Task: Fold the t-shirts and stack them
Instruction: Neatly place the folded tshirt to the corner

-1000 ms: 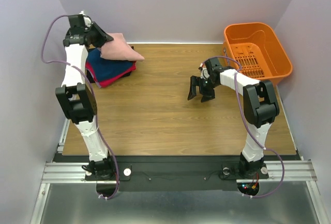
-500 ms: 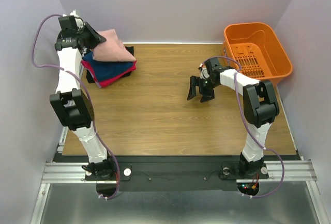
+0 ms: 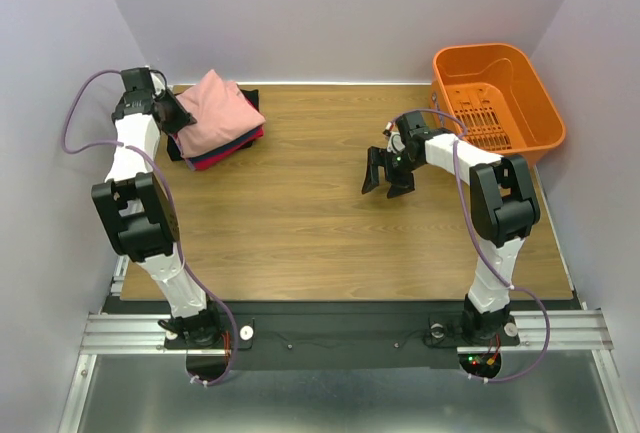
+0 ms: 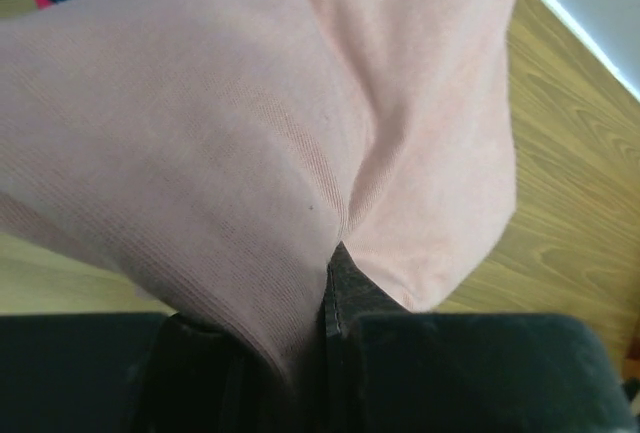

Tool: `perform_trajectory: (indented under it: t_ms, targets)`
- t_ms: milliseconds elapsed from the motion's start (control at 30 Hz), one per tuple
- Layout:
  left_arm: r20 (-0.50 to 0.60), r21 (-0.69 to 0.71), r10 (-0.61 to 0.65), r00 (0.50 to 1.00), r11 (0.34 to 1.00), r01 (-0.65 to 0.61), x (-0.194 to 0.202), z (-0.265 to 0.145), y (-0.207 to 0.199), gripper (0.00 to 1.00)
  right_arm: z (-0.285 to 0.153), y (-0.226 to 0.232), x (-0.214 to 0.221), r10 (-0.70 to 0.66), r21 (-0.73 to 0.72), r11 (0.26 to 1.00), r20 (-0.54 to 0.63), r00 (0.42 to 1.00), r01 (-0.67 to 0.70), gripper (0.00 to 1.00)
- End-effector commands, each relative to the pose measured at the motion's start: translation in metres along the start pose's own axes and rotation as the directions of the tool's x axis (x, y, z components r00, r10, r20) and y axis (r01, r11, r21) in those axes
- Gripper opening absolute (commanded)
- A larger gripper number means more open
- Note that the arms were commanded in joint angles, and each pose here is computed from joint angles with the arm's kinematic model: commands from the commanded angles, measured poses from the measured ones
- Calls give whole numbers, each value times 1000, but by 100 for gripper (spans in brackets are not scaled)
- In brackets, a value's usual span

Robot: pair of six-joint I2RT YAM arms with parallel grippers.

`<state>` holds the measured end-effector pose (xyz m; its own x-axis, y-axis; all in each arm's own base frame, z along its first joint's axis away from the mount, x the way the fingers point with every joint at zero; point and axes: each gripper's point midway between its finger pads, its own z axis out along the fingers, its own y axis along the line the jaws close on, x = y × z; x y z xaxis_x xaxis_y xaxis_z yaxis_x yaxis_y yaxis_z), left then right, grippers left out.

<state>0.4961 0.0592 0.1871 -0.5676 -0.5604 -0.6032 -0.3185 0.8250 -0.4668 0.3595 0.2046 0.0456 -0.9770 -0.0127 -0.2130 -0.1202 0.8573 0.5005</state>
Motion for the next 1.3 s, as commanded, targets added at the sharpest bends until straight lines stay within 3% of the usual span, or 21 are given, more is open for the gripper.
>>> perform_trajectory:
  t_ms: [0, 267, 467, 667, 733, 767, 833, 900, 967, 1267]
  targets:
    - [121, -42, 44, 992, 998, -39, -28, -9, 3, 0, 6, -2, 10, 4, -3, 1000, -40, 999, -4, 92]
    - [123, -65, 18, 992, 998, -10, -33, 16, 13, 0, 5, -2, 11, 0, -4, 1000, -38, 999, 0, 92]
    - [68, -134, -28, 997, 990, 37, -5, 47, 40, 0, 4, -1, 10, -5, 0, 1000, -37, 999, 5, 92]
    - [49, -148, -34, 998, 988, 41, 4, 53, 48, 0, 2, -1, 7, -7, 1, 1000, -30, 1000, 7, 92]
    - [61, -158, -35, 998, 987, 44, -1, 50, 47, 14, 0, 2, 3, -12, 0, 1000, -19, 1000, 12, 92]
    - [65, -161, -34, 997, 986, 45, -3, 49, 46, 30, -1, 3, 3, -13, 0, 1000, -16, 1000, 13, 92]
    - [88, -168, -31, 996, 985, 45, -13, 41, 42, 48, -4, 5, -1, -15, -1, 1000, -6, 1000, 15, 92]
    - [111, -166, -26, 993, 985, 45, -23, 33, 38, 81, -6, 6, -5, -19, -1, 1000, 3, 1000, 19, 92]
    - [123, -168, -22, 992, 985, 43, -28, 27, 35, 99, -9, 9, -8, -25, -4, 1000, 11, 1000, 25, 92]
    - [203, -332, -30, 979, 938, 97, -30, -33, 56, 98, -21, 14, -15, -41, 4, 999, 45, 998, 40, 92]
